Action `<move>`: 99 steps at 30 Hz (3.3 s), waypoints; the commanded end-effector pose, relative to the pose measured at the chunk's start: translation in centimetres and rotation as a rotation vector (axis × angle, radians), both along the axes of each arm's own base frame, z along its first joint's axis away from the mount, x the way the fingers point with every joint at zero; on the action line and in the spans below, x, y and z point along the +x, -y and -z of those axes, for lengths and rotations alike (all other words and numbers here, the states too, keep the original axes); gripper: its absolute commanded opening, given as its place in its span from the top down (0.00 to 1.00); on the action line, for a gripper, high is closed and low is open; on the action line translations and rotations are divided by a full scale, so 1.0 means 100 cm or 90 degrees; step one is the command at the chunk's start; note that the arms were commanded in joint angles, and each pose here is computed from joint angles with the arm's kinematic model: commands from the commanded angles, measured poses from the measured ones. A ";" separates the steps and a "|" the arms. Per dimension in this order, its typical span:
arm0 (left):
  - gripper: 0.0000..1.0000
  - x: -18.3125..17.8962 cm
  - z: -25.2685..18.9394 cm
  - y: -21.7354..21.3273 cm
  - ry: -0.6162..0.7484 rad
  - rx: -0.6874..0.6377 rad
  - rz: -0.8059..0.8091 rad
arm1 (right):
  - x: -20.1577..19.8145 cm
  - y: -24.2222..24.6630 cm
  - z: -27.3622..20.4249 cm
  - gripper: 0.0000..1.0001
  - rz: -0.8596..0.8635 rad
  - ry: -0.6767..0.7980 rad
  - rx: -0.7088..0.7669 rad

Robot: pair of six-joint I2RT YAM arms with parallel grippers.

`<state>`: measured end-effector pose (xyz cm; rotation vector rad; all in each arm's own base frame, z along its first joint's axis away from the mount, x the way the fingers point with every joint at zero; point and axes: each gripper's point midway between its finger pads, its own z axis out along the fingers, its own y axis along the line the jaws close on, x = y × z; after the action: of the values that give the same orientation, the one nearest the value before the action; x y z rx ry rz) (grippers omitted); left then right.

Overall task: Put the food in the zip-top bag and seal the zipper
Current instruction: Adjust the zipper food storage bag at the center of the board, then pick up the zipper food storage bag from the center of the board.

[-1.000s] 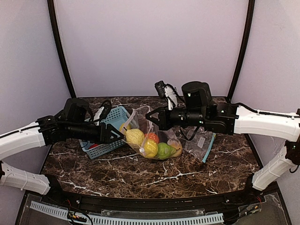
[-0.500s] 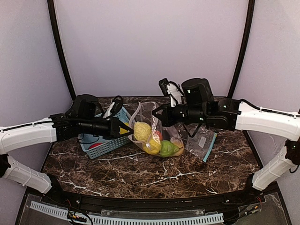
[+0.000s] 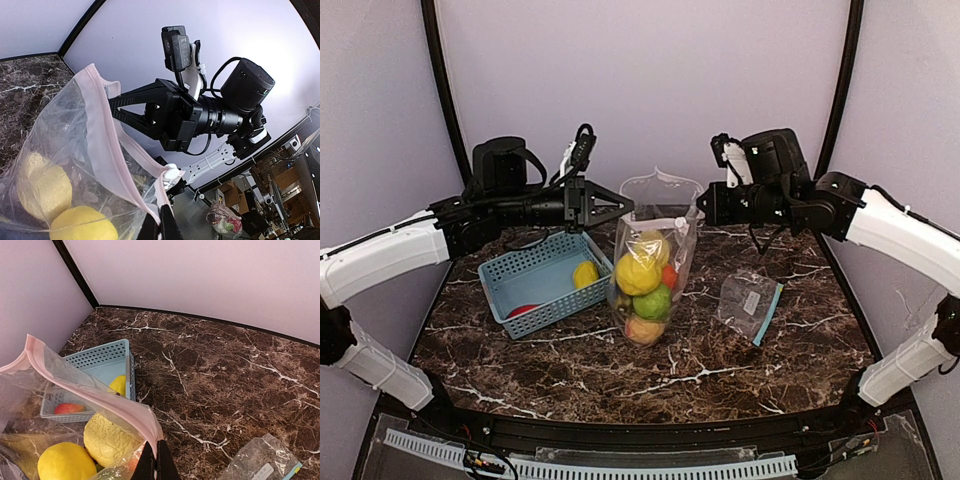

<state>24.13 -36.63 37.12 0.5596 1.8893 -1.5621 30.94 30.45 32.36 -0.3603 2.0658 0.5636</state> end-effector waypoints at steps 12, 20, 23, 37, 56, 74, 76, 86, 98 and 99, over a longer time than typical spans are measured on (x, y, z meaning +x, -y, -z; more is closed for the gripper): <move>0.99 0.028 0.077 0.000 -0.059 0.100 -0.069 | -0.006 -0.032 0.045 1.00 -0.075 -0.090 0.029; 0.99 0.039 0.069 -0.009 -0.041 0.091 -0.116 | -0.019 -0.025 0.003 0.67 -0.114 -0.005 0.068; 0.99 0.042 0.062 -0.012 -0.038 0.075 -0.129 | -0.032 -0.015 -0.015 0.45 -0.135 0.036 0.079; 0.99 0.061 0.056 -0.037 -0.040 0.060 -0.204 | -0.109 -0.041 0.005 0.41 -0.273 0.067 0.077; 0.99 0.063 0.057 -0.043 -0.040 0.070 -0.210 | -0.102 -0.082 0.024 0.71 -0.247 0.103 0.048; 0.99 0.063 0.059 -0.044 -0.042 0.077 -0.205 | -0.088 -0.096 0.028 0.91 -0.229 0.117 0.021; 0.99 0.063 0.059 -0.046 -0.040 0.080 -0.205 | -0.087 -0.095 0.025 0.97 -0.226 0.120 0.021; 0.75 0.016 0.009 -0.051 0.107 0.089 -0.064 | -0.143 -0.107 -0.035 1.00 -0.444 0.194 0.100; 0.20 -0.044 -0.049 -0.087 0.356 0.147 0.017 | -0.183 -0.108 -0.026 1.00 -0.648 0.131 0.118; 0.20 -0.049 -0.047 -0.081 0.352 0.137 0.050 | -0.182 -0.108 -0.022 1.00 -0.646 0.127 0.116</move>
<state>20.74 -27.57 43.90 0.8519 1.6112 -1.0791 13.60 41.42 33.47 -1.2611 1.5840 1.1567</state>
